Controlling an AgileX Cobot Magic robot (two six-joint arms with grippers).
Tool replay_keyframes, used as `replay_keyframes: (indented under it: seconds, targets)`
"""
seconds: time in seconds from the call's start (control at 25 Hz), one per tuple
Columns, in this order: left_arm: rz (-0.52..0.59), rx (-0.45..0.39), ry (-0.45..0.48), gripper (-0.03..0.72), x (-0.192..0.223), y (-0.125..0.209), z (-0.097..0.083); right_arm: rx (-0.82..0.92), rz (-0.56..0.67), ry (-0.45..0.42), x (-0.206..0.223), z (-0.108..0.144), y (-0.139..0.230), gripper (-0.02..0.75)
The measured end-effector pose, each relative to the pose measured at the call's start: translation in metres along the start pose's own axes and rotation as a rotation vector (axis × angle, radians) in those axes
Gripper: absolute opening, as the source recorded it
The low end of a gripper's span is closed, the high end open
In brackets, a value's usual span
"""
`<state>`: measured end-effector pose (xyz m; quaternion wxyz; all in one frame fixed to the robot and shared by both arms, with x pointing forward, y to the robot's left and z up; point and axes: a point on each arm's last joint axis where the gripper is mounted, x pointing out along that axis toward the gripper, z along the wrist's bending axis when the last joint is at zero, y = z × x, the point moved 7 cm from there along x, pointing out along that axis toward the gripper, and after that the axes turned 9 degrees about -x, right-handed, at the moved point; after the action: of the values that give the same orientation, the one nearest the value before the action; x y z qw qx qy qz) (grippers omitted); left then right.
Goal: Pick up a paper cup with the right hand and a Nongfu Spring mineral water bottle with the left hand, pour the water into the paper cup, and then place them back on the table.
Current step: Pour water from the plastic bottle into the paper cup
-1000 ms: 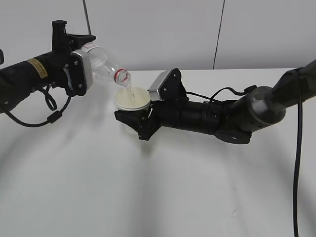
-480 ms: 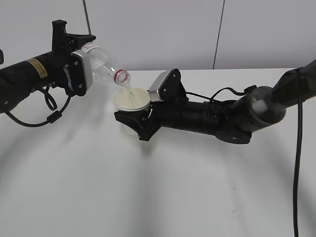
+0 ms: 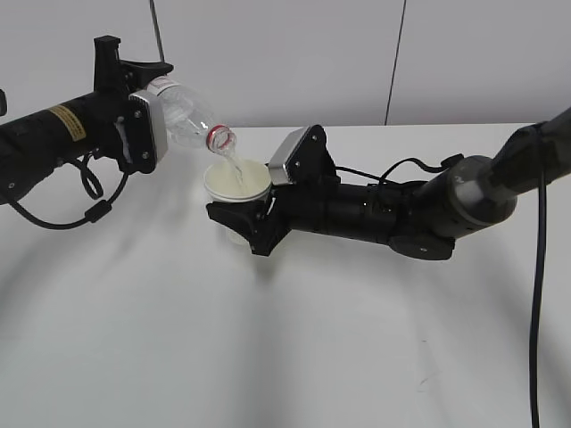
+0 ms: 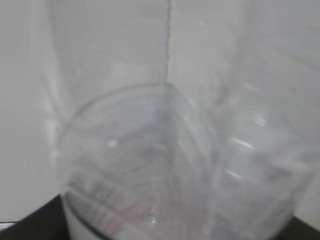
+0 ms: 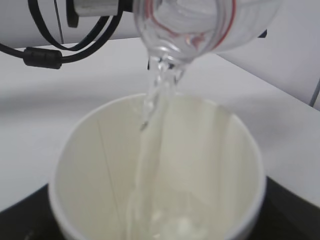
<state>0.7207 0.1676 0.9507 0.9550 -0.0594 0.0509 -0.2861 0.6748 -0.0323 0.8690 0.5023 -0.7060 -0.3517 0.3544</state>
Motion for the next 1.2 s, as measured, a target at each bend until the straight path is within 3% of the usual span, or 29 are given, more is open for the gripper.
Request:
replay_keyframes:
  seconds: [1.2]
  targets:
    - [-0.003,0.023,-0.006,0.420,0.0000,-0.0005,0.0009,-0.027,0.003,-0.016,0.0000,0.0025,0.0006,0.524]
